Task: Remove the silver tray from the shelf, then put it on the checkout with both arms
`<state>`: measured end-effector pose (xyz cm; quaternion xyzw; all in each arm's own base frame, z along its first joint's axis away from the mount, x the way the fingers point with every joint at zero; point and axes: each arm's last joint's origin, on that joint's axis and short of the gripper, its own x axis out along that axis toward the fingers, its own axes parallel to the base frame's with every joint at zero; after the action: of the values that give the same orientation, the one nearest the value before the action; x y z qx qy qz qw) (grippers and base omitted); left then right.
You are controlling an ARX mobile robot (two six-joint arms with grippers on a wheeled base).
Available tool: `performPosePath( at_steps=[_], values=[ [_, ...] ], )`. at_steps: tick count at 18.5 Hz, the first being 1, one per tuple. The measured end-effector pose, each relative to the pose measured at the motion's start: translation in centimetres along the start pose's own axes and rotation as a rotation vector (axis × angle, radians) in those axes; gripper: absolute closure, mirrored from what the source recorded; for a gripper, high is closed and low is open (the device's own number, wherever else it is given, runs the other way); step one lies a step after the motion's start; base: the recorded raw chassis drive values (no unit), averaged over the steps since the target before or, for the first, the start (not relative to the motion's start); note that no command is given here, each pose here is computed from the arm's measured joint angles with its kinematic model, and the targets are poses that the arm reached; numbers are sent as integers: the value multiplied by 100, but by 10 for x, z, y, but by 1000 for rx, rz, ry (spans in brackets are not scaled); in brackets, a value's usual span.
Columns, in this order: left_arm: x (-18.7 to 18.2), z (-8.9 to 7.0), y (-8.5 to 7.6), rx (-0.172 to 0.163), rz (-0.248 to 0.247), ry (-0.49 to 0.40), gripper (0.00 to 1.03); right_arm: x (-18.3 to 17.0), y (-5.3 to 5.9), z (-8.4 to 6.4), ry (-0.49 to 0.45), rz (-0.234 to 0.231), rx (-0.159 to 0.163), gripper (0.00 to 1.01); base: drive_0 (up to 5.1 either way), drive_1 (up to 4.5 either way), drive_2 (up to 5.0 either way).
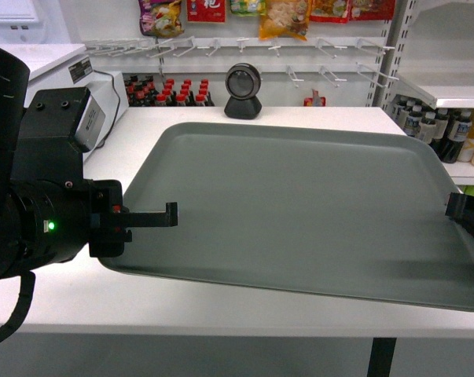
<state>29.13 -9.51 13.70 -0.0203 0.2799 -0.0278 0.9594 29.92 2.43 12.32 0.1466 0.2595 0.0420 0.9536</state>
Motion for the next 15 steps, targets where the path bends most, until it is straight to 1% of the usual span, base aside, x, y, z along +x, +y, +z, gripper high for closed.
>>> performPosePath(
  at_steps=[5, 8, 9, 10, 11, 12, 13, 14, 15],
  values=[
    [0, 1, 0, -1, -1, -5, 100, 0, 0, 0, -3, 1, 0, 99, -6, 414, -427],
    [0, 1, 0, 0, -1, -2, 100, 0, 0, 0, -3, 1, 0, 99, 0, 0, 0],
    [0, 0, 0, 1, 10, 10, 100, 0, 0, 1, -4, 1, 0, 99, 0, 0, 0],
    [3, 5, -5, -4, 86, 106, 100, 1, 0, 1, 21, -2, -12, 99, 0, 0, 0],
    [7, 10, -7, 5, 136, 166, 100, 4, 5, 3, 100, -25, -50, 99, 0, 0, 0],
    [13, 13, -9, -1, 167, 224, 99, 10, 7, 5, 143, -31, -97, 99, 0, 0, 0],
    [17, 16, -9, -19, 169, 256, 99, 15, 8, 9, 170, -31, -116, 99, 0, 0, 0],
    [24, 19, -10, -50, 160, 281, 99, 21, 9, 13, 184, -23, -136, 99, 0, 0, 0],
    [30, 23, -9, -74, 153, 280, 99, 30, 9, 19, 179, -16, -151, 99, 0, 0, 0]
  ],
)
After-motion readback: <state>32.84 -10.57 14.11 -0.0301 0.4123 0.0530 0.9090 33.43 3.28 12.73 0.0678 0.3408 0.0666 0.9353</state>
